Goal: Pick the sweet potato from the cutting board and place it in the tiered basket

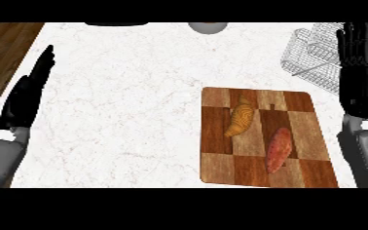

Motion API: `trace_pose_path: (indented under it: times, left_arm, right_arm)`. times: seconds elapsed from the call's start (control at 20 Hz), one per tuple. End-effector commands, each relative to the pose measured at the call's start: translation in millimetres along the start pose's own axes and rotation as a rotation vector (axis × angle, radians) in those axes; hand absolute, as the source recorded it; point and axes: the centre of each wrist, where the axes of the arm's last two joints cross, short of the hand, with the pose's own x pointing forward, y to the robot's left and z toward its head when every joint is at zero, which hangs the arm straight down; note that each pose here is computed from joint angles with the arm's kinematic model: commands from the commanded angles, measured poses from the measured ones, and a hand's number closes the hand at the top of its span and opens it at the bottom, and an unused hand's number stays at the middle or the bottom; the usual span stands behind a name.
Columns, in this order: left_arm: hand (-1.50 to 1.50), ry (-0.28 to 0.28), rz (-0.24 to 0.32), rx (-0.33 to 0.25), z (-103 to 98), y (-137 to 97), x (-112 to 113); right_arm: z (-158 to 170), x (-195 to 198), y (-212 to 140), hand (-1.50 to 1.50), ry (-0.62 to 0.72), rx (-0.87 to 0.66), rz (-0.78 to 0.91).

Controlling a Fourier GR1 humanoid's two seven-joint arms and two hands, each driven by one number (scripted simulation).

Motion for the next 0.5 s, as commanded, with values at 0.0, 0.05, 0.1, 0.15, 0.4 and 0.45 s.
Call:
trace_pose_path:
  times: [0.0, 0.05, 0.1, 0.15, 0.4, 0.45]
  left_arm:
    - [0.00, 0.018, 0.075, -0.032, 9.2, -25.5, -2.7]
    - [0.00, -0.012, 0.138, -0.083, 7.4, -31.1, 3.4]
    - [0.00, 0.005, 0.181, -0.100, 15.3, -45.4, -7.5]
    - [0.00, 0.013, 0.254, -0.161, 30.9, -71.7, -9.4]
    - [0.00, 0.016, 0.440, -0.325, 44.6, -114.8, -3.2]
    - [0.00, 0.044, 0.430, -0.307, 37.3, -103.0, -13.6]
  right_arm:
    - [6.4, -14.1, 4.9, -1.50, 0.095, -0.099, -0.035]
    - [8.0, -17.8, 20.2, -1.50, 0.208, -0.152, -0.023]
    - [19.7, -32.1, 10.4, -1.50, 0.285, -0.228, -0.014]
    - [30.5, -46.5, 21.2, -1.50, 0.367, -0.294, -0.017]
    - [64.0, -82.7, 74.8, -1.50, 0.644, -0.506, 0.016]
    - [63.5, -75.9, 101.4, -1.50, 0.577, -0.537, -0.011]
